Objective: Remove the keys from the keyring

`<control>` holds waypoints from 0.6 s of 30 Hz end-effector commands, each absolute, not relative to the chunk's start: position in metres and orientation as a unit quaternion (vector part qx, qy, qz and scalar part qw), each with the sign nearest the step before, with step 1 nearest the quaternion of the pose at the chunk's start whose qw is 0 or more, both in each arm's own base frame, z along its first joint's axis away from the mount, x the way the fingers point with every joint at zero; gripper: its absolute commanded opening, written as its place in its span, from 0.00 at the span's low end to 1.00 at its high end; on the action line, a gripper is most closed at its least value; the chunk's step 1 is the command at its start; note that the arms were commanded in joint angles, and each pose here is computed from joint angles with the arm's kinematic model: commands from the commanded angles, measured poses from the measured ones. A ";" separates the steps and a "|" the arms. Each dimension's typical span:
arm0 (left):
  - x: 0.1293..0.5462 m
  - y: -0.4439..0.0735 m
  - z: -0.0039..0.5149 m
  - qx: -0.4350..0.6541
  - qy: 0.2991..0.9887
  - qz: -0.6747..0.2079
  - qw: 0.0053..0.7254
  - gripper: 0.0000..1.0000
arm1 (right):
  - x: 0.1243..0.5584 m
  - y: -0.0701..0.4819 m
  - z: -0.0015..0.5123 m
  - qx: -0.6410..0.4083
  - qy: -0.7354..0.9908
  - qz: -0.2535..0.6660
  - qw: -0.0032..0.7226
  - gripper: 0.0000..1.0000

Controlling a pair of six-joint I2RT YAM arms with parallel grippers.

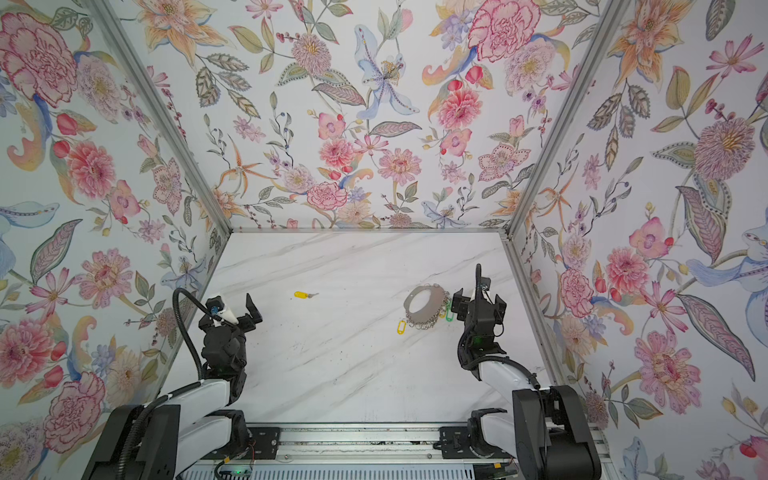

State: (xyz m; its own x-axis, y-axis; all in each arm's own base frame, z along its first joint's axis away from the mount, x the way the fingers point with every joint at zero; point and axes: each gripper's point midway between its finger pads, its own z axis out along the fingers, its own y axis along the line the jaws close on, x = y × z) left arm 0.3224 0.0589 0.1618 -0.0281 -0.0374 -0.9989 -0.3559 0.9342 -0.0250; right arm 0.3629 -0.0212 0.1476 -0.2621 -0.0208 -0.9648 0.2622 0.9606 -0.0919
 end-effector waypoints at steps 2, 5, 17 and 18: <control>0.315 0.070 0.172 -0.148 0.673 0.150 0.709 0.99 | 0.369 -0.021 0.157 0.069 0.756 -0.124 0.639 0.99; 0.309 0.069 0.169 -0.142 0.661 0.154 0.720 0.99 | 0.371 -0.019 0.147 0.061 0.763 -0.123 0.631 0.99; 0.324 0.047 0.155 -0.074 0.669 0.126 0.729 0.99 | 0.372 0.005 0.114 -0.006 0.759 -0.077 0.646 0.99; 0.326 0.047 0.154 -0.075 0.670 0.127 0.728 0.99 | 0.375 0.003 0.112 -0.001 0.768 -0.071 0.636 0.99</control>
